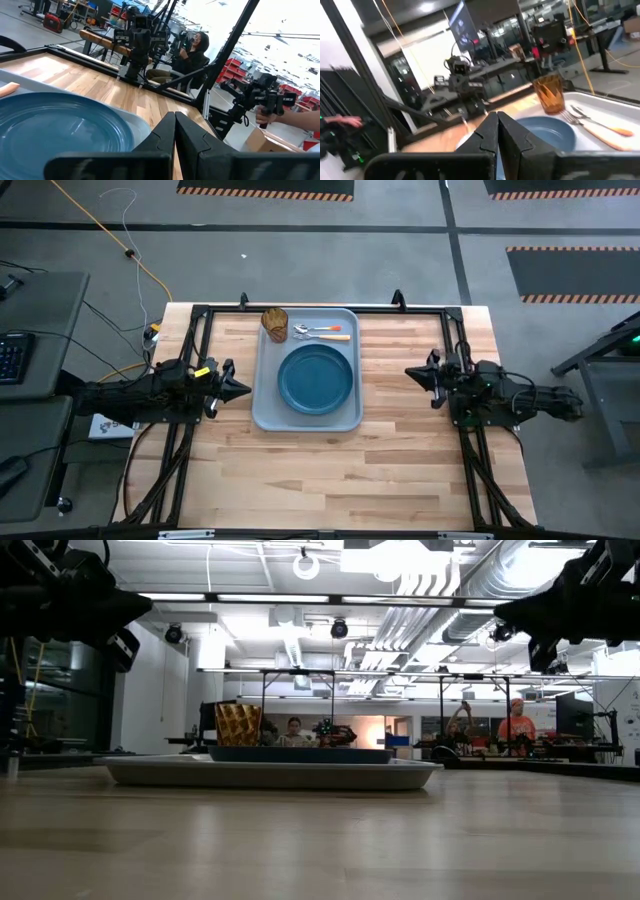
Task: Pick and place plate/cup/fork/spoon on tray
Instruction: Return to Home Position
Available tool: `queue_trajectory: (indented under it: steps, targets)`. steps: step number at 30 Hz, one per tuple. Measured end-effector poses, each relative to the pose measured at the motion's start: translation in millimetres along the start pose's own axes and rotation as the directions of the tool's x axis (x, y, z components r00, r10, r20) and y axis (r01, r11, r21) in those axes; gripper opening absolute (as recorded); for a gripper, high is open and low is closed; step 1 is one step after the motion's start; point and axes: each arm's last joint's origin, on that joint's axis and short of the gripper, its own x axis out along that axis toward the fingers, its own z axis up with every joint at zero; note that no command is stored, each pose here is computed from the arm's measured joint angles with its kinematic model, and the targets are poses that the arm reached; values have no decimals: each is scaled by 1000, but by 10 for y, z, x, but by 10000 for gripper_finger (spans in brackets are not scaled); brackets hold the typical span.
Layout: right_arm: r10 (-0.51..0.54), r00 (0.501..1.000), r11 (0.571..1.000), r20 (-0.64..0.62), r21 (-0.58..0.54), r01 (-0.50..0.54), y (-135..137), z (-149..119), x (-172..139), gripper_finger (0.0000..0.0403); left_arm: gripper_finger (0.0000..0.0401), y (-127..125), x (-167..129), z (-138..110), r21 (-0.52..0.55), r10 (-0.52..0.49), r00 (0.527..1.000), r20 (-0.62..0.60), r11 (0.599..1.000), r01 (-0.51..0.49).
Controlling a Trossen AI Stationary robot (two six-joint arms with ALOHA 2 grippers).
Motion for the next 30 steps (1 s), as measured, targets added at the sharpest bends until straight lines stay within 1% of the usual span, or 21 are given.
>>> queue_trajectory:
  steps: [4, 7, 10, 12, 14, 16, 21, 30]
  targets:
    - [-19, 1000, 1000, -20, 2, 19, -14, -31, 3, 0, 0, 0, 0, 0, 0, 0, 1000, 0, 1000, 0]
    - [-13, 999, 1000, -30, -19, 12, -15, -38, 3, 0, 0, 0, 0, 0, 0, 0, 1000, 0, 1000, 0]
    - [-33, 996, 999, -86, -30, 30, -34, -92, -1, 0, 0, 0, 0, 0, 0, 0, 1000, 0, 1000, 0]
    - [-36, 991, 999, -129, 15, 39, -45, -130, -2, 0, 0, 0, 0, 0, 0, 0, 1000, 0, 1000, 0]
    - [-4, 987, 998, -160, 55, 13, -38, -148, 0, 0, 0, 0, 0, 0, 0, 0, 1000, 0, 1000, 0]
    - [20, 985, 998, -174, 61, -10, -31, -153, 3, 0, 0, 0, 0, 0, 0, 0, 1000, 0, 1000, 0]
    - [24, 984, 1000, -176, 3, -24, -31, -154, 3, 0, 0, 0, 0, 1, 0, 0, 1000, 1, 1000, 0]
    - [24, 984, 1000, -177, 9, -22, -31, -155, 3, 0, 0, 0, 0, 1, 0, 0, 1000, 1, 1000, 0]
